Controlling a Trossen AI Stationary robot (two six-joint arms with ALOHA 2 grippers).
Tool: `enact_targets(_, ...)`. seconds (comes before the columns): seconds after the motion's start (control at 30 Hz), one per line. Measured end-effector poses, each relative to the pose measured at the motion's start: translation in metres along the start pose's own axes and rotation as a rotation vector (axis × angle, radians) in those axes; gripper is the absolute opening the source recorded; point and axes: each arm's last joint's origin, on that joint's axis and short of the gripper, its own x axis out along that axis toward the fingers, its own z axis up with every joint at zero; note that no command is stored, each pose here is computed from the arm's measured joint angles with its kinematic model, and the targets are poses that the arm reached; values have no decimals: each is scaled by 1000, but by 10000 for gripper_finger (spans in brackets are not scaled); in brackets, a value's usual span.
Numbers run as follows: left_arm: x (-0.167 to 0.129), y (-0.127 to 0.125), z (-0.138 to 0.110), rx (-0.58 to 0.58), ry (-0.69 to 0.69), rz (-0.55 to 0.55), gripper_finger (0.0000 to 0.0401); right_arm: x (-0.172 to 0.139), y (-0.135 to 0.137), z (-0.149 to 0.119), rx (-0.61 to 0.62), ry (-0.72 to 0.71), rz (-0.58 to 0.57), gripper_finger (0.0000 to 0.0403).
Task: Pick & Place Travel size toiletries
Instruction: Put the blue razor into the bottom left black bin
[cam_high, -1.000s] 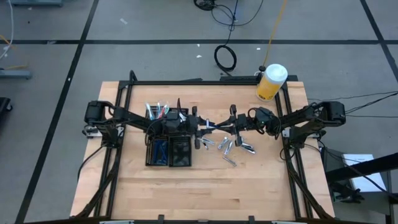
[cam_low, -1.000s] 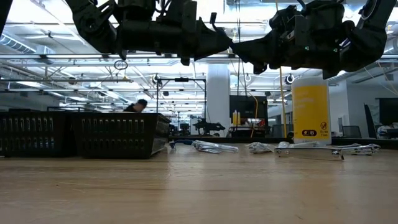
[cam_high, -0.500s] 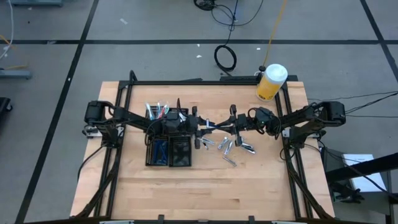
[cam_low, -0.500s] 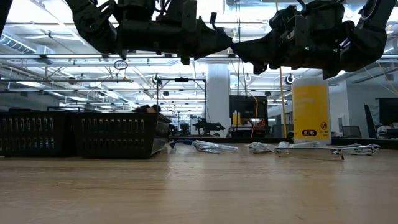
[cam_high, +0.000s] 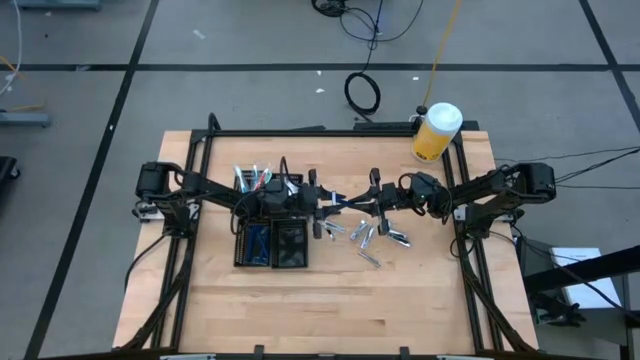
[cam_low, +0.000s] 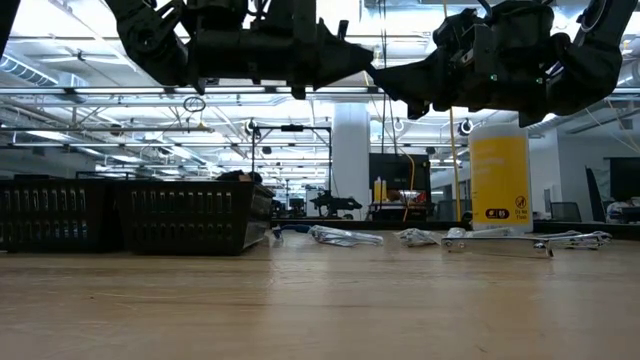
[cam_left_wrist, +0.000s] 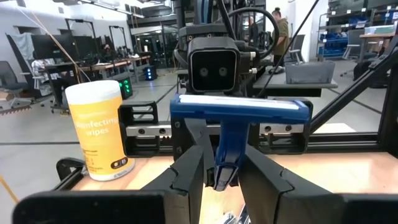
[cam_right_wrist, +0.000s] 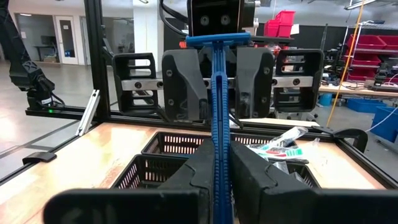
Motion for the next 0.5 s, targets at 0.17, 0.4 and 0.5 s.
enact_targets(0.17,0,0,0,-1,3,0,92,0,0,0,0,0,0,21)
enact_targets(0.4,0,0,0,-3,3,0,92,0,0,1,-2,-7,0,21)
enact_targets(0.5,0,0,0,-2,3,0,92,0,0,1,-2,-7,0,21)
